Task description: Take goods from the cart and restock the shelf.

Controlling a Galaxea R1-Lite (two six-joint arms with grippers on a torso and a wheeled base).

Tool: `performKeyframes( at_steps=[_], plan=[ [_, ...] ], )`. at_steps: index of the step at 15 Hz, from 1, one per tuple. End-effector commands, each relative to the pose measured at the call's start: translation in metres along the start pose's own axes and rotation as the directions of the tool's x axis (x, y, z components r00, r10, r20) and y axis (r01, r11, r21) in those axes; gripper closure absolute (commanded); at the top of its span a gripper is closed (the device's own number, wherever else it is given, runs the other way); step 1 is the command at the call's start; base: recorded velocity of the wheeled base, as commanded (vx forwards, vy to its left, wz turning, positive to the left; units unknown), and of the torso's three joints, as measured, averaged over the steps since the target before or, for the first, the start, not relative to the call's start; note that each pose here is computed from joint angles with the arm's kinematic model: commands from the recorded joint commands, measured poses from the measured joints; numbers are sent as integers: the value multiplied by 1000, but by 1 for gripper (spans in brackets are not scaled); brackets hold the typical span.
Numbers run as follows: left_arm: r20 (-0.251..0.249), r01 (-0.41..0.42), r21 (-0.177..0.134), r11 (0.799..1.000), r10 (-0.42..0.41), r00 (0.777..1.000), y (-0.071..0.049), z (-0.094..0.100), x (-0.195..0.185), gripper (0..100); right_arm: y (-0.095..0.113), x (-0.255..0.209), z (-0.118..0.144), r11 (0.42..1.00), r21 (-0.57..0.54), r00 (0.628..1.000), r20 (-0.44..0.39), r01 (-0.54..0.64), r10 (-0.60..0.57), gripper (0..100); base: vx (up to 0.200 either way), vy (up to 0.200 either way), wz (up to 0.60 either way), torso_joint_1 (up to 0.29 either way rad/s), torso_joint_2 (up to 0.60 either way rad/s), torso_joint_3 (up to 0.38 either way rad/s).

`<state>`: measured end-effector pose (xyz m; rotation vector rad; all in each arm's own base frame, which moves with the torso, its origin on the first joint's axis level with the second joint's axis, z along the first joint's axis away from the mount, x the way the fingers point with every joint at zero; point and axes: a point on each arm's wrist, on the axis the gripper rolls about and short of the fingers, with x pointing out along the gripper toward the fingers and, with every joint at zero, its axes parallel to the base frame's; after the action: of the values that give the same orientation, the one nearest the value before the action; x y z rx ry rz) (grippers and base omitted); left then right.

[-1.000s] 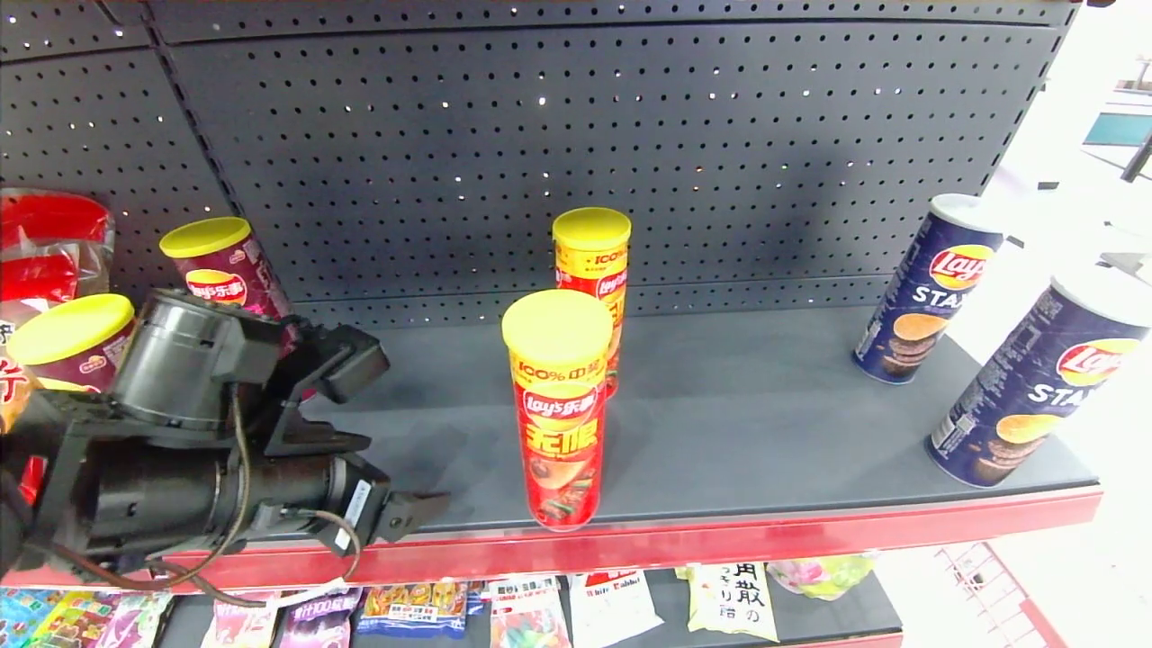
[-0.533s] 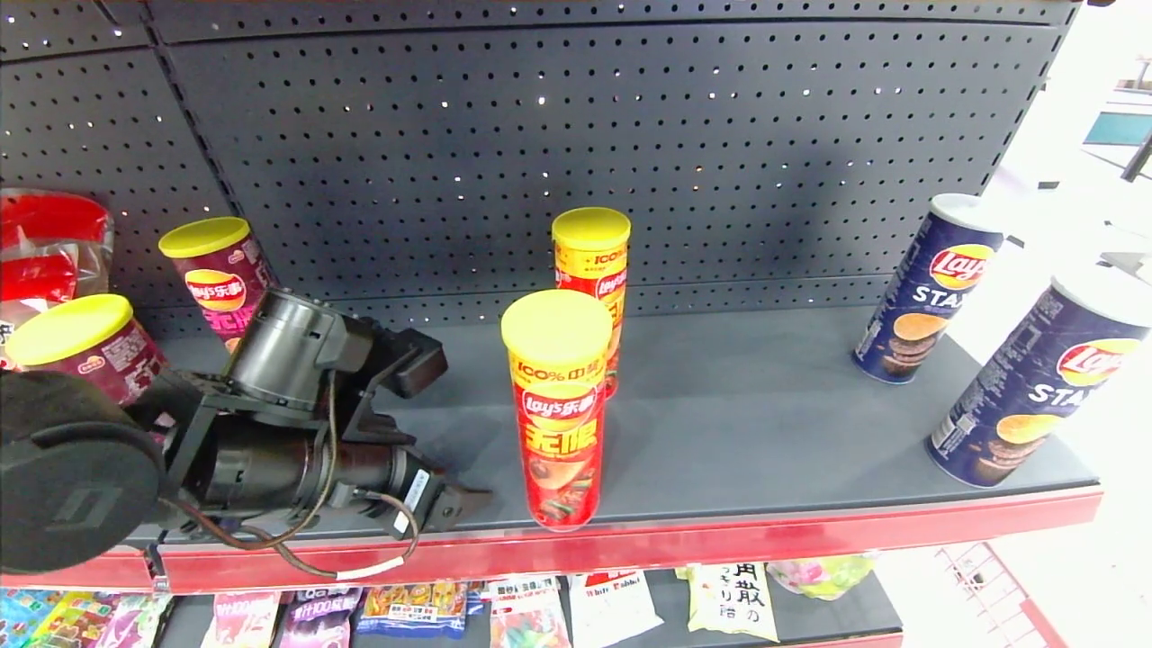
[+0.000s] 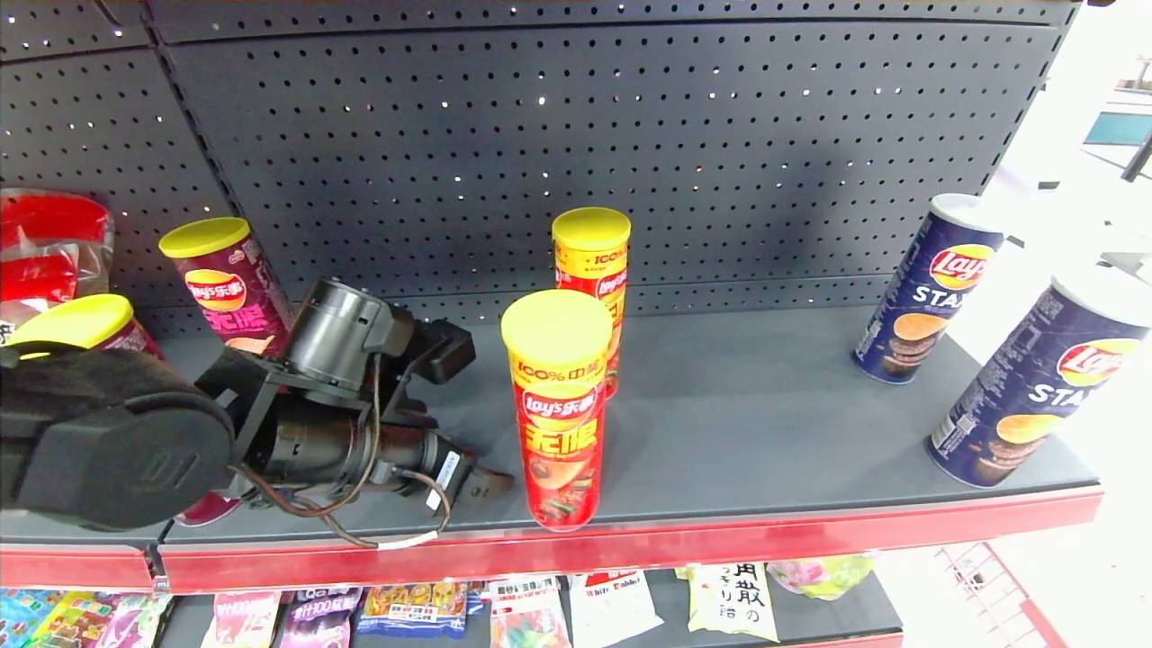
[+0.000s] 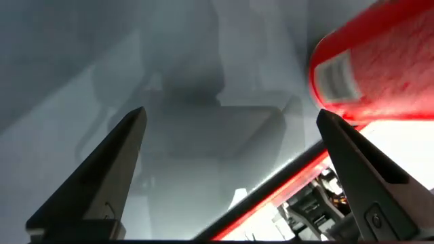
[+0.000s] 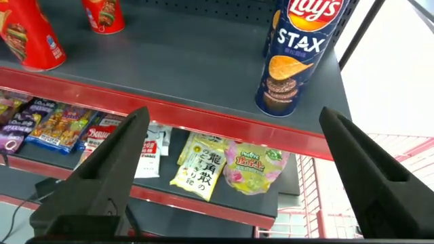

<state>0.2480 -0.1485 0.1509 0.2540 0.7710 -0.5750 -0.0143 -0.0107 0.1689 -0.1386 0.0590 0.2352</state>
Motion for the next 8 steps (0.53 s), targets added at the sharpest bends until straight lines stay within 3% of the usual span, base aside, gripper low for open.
performKeyframes(
  at_steps=[1, 8],
  plan=[
    [-3, 3, 2, 1000, -3, 1000, -1, 3, 5, 0, 0, 1, 0, 1000, -1, 1000, -5, -1, 1, 0, 0, 0, 0, 0, 0, 0],
    [0, 3, 2, 1000, -3, 1000, 0, 6, 8, 0, 0, 2, 0, 1000, -2, 1000, -10, -2, 2, 0, 0, 0, 0, 0, 0, 0]
  ],
)
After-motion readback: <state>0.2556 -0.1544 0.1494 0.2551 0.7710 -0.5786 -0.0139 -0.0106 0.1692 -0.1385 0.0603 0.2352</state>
